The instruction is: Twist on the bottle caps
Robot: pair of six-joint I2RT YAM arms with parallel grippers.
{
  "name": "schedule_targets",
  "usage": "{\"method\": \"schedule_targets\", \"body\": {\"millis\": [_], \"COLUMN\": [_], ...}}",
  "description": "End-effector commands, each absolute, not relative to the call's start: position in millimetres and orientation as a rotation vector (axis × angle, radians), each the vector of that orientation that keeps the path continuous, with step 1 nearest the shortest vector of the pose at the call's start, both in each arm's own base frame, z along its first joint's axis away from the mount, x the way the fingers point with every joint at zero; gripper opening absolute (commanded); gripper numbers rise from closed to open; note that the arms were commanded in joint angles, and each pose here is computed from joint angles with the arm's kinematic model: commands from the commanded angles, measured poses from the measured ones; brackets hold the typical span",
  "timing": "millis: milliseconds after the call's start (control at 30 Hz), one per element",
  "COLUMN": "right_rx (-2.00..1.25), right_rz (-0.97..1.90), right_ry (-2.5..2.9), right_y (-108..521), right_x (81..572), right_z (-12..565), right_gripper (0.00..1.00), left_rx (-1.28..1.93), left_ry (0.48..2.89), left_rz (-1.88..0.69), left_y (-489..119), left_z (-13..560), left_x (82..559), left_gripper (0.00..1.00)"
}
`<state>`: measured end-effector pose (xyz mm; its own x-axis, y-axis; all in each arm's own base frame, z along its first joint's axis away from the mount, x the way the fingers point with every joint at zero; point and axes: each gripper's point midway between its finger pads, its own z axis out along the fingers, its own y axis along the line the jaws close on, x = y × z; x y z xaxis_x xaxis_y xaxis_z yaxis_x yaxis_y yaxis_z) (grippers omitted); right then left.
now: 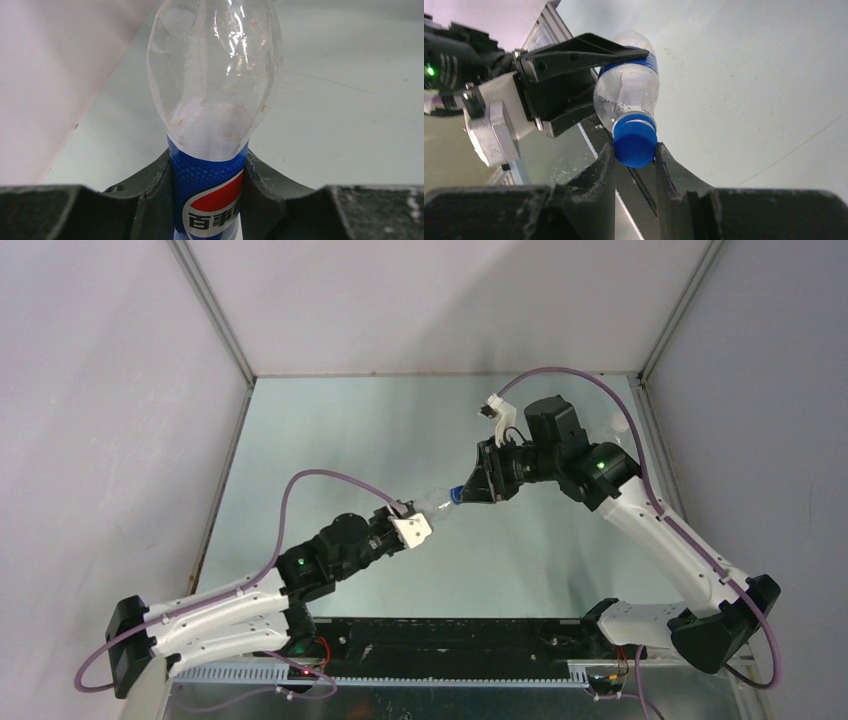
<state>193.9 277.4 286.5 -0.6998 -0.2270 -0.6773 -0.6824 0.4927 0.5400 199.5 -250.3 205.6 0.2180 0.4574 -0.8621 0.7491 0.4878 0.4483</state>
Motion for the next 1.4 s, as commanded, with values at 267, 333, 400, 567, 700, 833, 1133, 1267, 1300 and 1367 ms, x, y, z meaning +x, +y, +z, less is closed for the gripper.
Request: {"method": "schedule_targets", "body": {"millis": [267,333,400,567,700,833,1133,1267,1300,1367], "right_rx": [-0.387,-0.409,-0.441,-0.443,-0.468,-0.538,-0.767,-0.827,-0.840,-0.872], "right_rz": [1.248,1.257,1.251,1.229,1.287,1.315,1.289,1.281,1.289,1.304], "right_ry": [2.355,2.339,2.323,2.317,2.317,2.309,2.259,2.257,2.265,2.260], "right_y": [294.7,295.2,292.7,283.8,287.1,288.5,275.8,273.8,274.1,275.0], "right_x": [199.0,198.3,196.3,198.5,193.9,189.7,177.2,175.5,173.7,171.0], "right_z": [283.7,285.7,287.2,287.6,290.5,293.0,287.2,286.0,285.9,285.7], "right_gripper": [0.00,0.00,0.00,0.00,0.00,0.00,0.00,0.00,0.00,0.00], "left_rx": [0.762,0.765,0.768,0.731,0.763,0.882,1.055,1.086,1.087,1.083], "left_ry": [1.147,1.152,1.177,1.245,1.249,1.206,1.186,1.174,1.173,1.165], "left_rz": [-0.399,-0.440,-0.465,-0.500,-0.528,-0.539,-0.568,-0.577,-0.577,-0.576], "left_y": [-275.0,-278.4,-280.0,-275.7,-279.7,-288.3,-296.8,-298.9,-299.1,-299.3], "left_z": [301.0,297.2,290.6,273.6,266.1,259.3,246.7,243.2,243.7,245.6], "left_x": [205.6,201.5,199.6,198.8,193.7,183.1,165.5,161.8,161.8,162.1], "left_gripper": [0.40,0.40,0.39,0.39,0.39,0.39,0.38,0.38,0.38,0.38]}}
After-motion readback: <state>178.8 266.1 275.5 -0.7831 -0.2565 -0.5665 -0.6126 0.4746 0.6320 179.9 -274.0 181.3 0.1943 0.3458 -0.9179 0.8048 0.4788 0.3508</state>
